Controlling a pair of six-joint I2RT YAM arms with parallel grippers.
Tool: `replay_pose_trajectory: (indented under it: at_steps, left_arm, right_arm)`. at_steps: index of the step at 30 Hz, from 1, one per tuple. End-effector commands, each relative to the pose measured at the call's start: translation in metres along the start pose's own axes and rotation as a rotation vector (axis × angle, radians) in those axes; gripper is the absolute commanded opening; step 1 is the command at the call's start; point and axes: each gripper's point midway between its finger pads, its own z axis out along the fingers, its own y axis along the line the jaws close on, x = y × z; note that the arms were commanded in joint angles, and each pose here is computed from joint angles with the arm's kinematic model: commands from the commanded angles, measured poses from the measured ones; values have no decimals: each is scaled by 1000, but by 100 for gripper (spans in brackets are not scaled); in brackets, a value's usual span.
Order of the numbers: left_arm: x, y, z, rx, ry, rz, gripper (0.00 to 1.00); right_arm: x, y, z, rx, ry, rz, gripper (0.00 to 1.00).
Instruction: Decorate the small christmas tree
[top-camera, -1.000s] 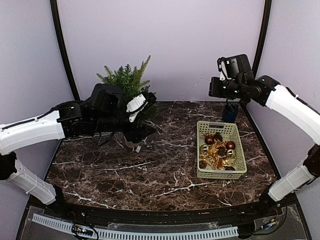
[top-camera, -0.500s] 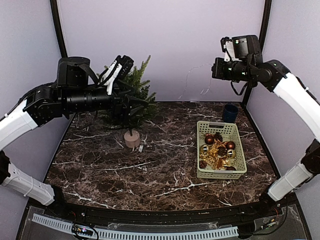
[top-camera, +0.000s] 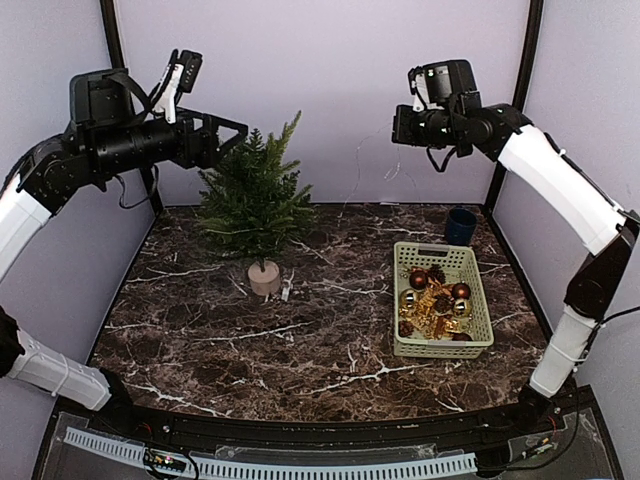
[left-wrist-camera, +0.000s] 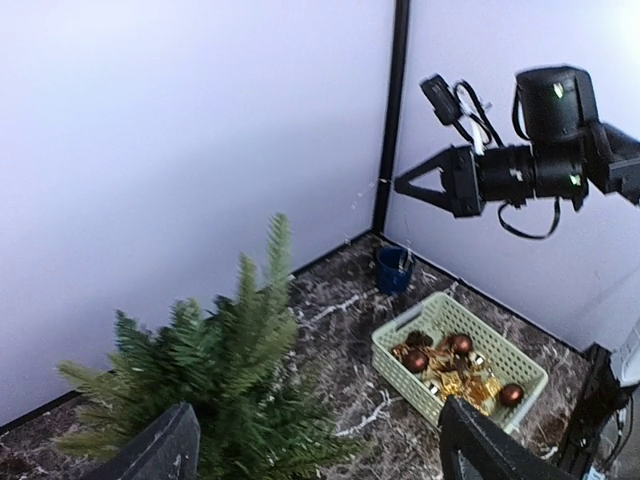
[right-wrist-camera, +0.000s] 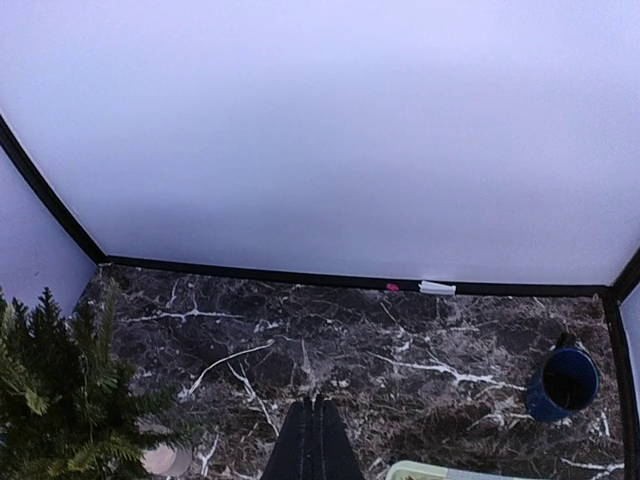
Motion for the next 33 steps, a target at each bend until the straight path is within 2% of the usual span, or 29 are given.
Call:
replay_pose_trajectory:
  at_steps: [1, 7, 15, 21, 24, 25, 26, 27, 28, 33]
  left_arm:
    - [-22, 36, -5, -58, -40, -68, 86]
    - [-31, 112, -2, -172, -81, -143, 86]
    - [-21, 180, 31, -224, -61, -158, 86]
    - [-23, 181, 66, -104, -56, -82, 86]
    - [-42, 179, 77, -50, -81, -58, 85]
    - [-33, 184, 91, -36, -60, -70, 84]
    - [-47, 179, 89, -6, -83, -60, 84]
    - [-38, 182, 102, 9, -63, -75, 84]
    - [-50, 177, 100, 37, -83, -68, 83]
    - [-51, 172, 120, 106, -91, -73, 82]
  right_arm:
    - [-38, 9, 12, -8, -108, 26, 0]
    - [-49, 26, 50, -35, -146, 67, 0]
    - [-66, 57, 87, -187, -257, 159, 0]
    - [-66, 96, 109, -395, -311, 170, 0]
    - [-66, 110, 114, -477, -327, 180, 0]
    - [-65, 114, 115, -502, -329, 185, 0]
    - [-64, 117, 116, -521, -334, 190, 0]
    - [-62, 121, 118, -539, -330, 193, 0]
    - [-61, 125, 118, -553, -335, 195, 0]
    - [-58, 141, 119, -595, -354, 186, 0]
